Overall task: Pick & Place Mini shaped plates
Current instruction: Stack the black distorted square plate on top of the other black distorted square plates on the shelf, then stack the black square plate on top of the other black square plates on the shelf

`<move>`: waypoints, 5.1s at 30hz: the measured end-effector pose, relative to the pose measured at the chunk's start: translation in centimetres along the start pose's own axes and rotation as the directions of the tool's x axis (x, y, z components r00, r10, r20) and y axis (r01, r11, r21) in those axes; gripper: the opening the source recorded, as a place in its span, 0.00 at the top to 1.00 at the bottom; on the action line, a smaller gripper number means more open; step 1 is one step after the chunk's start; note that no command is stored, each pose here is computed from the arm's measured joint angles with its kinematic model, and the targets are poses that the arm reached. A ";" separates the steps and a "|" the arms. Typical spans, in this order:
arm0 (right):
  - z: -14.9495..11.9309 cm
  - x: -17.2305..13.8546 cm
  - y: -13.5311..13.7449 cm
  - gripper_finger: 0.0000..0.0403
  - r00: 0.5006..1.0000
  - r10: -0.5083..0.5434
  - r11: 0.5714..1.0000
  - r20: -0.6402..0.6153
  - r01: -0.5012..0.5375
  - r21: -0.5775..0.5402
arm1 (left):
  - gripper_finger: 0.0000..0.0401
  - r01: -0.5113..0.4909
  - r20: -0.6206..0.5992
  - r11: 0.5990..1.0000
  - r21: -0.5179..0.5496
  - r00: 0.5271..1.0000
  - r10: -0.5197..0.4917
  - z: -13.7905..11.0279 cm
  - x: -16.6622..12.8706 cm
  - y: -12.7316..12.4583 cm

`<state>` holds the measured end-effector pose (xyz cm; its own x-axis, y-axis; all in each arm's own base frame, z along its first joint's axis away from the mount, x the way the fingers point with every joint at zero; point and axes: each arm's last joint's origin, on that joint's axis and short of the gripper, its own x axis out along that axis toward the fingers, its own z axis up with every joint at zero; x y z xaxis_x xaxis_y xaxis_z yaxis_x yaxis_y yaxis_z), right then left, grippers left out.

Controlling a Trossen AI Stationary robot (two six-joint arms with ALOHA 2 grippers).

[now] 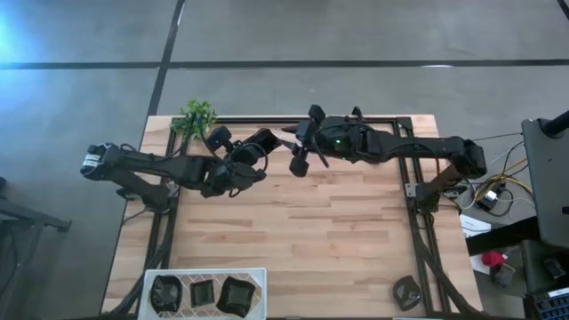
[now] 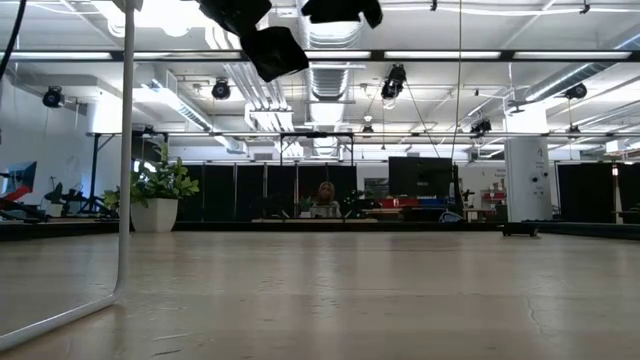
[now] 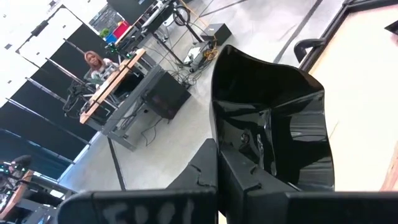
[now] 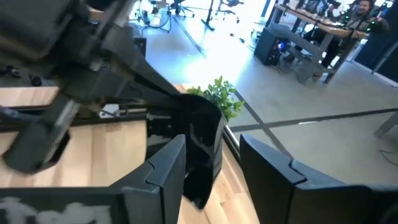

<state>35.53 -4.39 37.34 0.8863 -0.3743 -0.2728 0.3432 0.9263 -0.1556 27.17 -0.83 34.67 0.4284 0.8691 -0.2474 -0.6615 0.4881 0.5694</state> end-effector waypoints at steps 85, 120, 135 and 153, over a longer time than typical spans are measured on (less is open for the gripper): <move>1.7 -10.3 -0.4 0.73 0.986 0.147 0.967 -0.085 -0.125 0.223 | 1.00 0.803 -0.137 0.103 -0.587 0.027 -0.990 -4.4 -19.2 -5.7; 1.7 -10.3 -0.4 0.78 0.985 0.147 0.967 -0.086 -0.124 0.223 | 0.83 0.954 -0.109 0.104 -0.282 0.076 -0.991 -4.0 -18.5 -5.5; 0.4 -10.4 -0.9 0.85 0.977 0.001 0.958 -0.213 0.060 0.282 | 0.83 0.943 0.070 0.312 -0.115 0.321 -0.945 -3.0 -17.4 -2.3; -8.7 -9.0 -3.9 0.93 0.716 -0.254 0.811 -0.650 0.524 0.260 | 0.84 0.524 0.248 0.838 -0.153 0.841 -0.481 -3.9 -15.0 1.3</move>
<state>23.50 -5.06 32.14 0.3450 -0.5321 -0.7732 0.8238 0.5665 -0.0223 17.49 -12.97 36.10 0.8311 0.4763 -0.2871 -0.4241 0.8767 0.2270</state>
